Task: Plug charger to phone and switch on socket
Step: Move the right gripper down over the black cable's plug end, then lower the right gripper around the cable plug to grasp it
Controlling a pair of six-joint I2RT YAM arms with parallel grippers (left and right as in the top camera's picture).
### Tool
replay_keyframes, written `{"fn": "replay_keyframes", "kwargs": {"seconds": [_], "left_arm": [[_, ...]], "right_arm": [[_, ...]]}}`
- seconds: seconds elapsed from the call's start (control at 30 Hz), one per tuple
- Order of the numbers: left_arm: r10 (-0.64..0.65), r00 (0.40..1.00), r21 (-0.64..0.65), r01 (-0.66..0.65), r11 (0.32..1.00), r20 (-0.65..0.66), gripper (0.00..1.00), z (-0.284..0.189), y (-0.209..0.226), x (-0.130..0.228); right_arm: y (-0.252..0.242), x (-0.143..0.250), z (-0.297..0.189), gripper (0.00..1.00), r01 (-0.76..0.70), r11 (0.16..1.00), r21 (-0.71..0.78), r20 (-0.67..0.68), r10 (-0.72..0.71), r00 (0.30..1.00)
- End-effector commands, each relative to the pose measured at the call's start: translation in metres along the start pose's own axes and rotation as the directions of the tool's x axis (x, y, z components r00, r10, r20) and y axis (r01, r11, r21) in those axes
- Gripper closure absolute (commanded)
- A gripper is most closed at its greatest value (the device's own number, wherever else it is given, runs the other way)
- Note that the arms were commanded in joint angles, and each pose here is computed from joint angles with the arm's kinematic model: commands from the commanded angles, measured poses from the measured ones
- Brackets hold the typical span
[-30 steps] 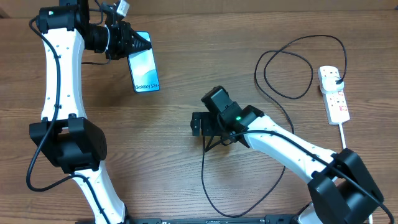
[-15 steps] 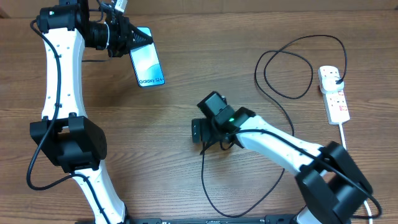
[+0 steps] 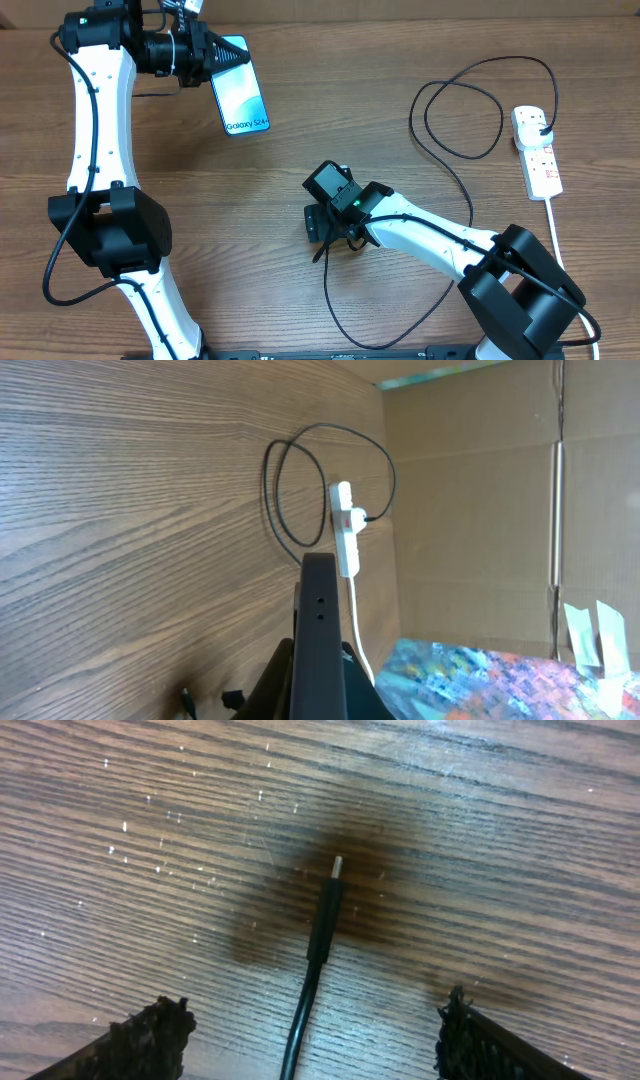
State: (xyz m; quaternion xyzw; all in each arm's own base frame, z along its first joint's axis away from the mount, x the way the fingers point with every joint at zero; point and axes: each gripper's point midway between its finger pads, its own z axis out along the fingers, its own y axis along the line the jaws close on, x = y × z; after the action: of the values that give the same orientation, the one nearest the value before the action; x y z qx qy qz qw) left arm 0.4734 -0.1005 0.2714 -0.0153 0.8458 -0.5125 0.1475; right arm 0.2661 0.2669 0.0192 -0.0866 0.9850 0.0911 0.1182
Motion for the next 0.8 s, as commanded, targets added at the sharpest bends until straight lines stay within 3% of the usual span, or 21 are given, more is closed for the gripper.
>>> {"fn": "replay_keyframes", "kwargs": {"seconds": [0.0, 0.63, 0.77], "left_arm": [[-0.001, 1.000, 0.064, 0.002, 0.998, -0.014, 0.96, 0.003, -0.011, 0.001], [0.006, 1.000, 0.061, -0.005, 0.998, -0.013, 0.95, 0.003, -0.010, 0.001], [0.020, 1.000, 0.062, -0.020, 0.998, -0.013, 0.96, 0.003, -0.010, 0.001]], "right_arm": [[0.003, -0.009, -0.001, 0.19, 0.008, 1.000, 0.012, 0.026, -0.008, 1.000], [-0.001, -0.012, 0.021, 0.24, -0.030, 0.982, 0.185, -0.061, 0.042, 0.997], [-0.005, -0.012, 0.020, 0.37, -0.063, 0.976, 0.209, -0.049, 0.075, 0.996]]}}
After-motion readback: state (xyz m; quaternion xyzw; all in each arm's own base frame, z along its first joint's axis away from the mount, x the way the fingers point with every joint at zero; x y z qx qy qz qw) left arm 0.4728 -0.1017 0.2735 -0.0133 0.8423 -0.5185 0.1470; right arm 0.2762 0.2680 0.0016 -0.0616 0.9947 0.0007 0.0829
